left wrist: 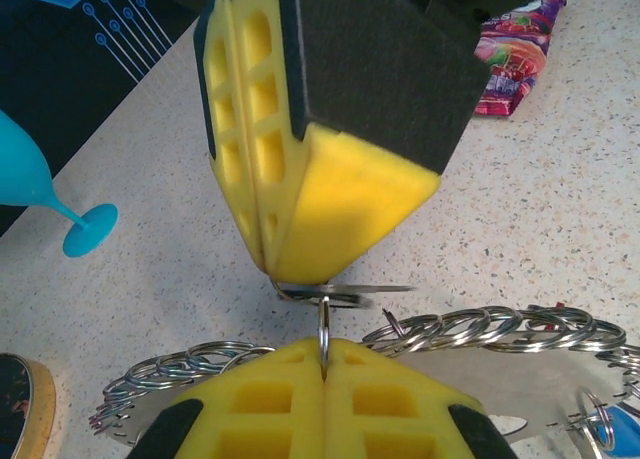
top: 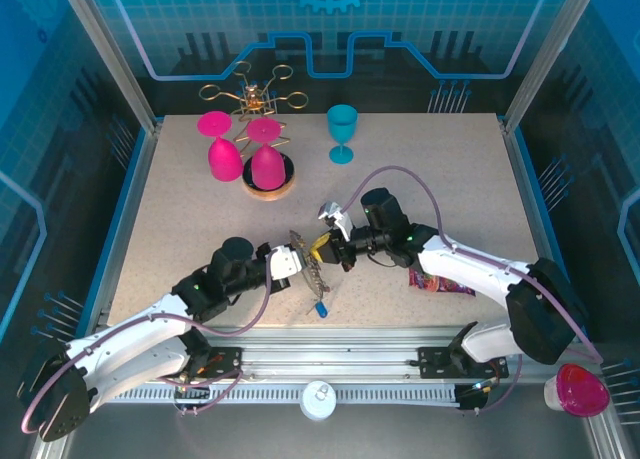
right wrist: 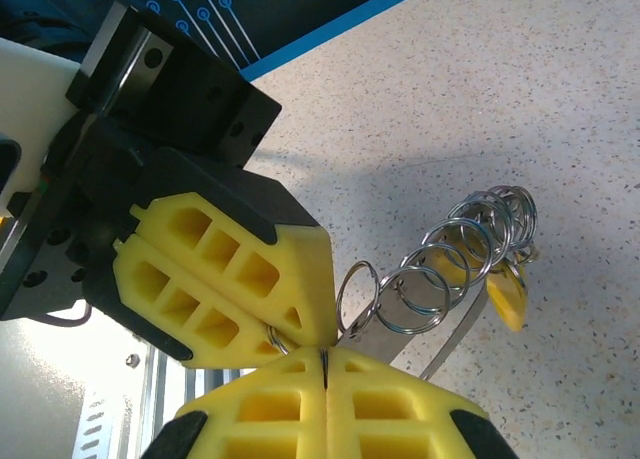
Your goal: Put the keys on the keyring
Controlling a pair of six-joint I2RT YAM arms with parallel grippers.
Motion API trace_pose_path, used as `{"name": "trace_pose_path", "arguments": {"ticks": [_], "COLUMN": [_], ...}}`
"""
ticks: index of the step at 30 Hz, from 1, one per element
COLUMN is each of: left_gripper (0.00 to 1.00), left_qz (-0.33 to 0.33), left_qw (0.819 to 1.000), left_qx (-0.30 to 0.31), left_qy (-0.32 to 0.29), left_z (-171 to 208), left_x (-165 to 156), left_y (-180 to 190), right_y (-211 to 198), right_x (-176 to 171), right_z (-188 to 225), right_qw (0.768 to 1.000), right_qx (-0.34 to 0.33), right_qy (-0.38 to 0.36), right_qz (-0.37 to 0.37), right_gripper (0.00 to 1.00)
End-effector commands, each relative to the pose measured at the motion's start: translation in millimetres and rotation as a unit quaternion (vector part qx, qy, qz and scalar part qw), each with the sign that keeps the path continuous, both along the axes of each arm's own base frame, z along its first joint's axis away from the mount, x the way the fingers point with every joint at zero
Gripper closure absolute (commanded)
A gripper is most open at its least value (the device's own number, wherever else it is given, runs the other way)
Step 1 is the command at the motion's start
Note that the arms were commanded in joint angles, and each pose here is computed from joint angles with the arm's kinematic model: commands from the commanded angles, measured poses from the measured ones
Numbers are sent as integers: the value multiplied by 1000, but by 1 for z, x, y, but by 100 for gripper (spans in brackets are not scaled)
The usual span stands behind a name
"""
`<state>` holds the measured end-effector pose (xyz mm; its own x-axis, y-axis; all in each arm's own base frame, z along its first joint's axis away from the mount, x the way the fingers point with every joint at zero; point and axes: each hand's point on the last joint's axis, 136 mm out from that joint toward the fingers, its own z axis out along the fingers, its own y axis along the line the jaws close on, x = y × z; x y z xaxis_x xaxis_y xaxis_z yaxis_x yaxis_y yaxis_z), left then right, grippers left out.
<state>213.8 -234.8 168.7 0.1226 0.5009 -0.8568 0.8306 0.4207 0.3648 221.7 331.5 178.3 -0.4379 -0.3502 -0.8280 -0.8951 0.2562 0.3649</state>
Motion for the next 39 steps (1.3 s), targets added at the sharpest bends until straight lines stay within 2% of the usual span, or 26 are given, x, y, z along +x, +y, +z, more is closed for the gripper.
{"name": "trace_pose_path", "arguments": {"ticks": [1,5,12,19,26,39], "left_gripper": [100,100,100,100,100,100], "left_qz": [-15,-13,1,3,2,-1], "left_qw": [999,998,999,999,999,999], "left_qx": [-37,-42,-28,-25,-24,-27], "left_qy": [-33,-39,-36,-35,-33,-32], "left_z": [25,26,21,20,20,21], "left_x": [0,0,4,5,5,4], "left_y": [-8,-8,-4,-4,-4,-5], "right_y": [-3,0,-12,-11,-5,2], "right_x": [0,2,5,-13,-12,-11], "right_z": [-7,-13,2,11,21,19], "right_qw": [1000,999,999,998,996,996], "right_qx": [-13,-21,18,49,71,71], "right_qy": [13,29,28,41,39,45], "right_qz": [-13,-16,-36,11,22,28], "right_gripper": [100,100,100,100,100,100]}}
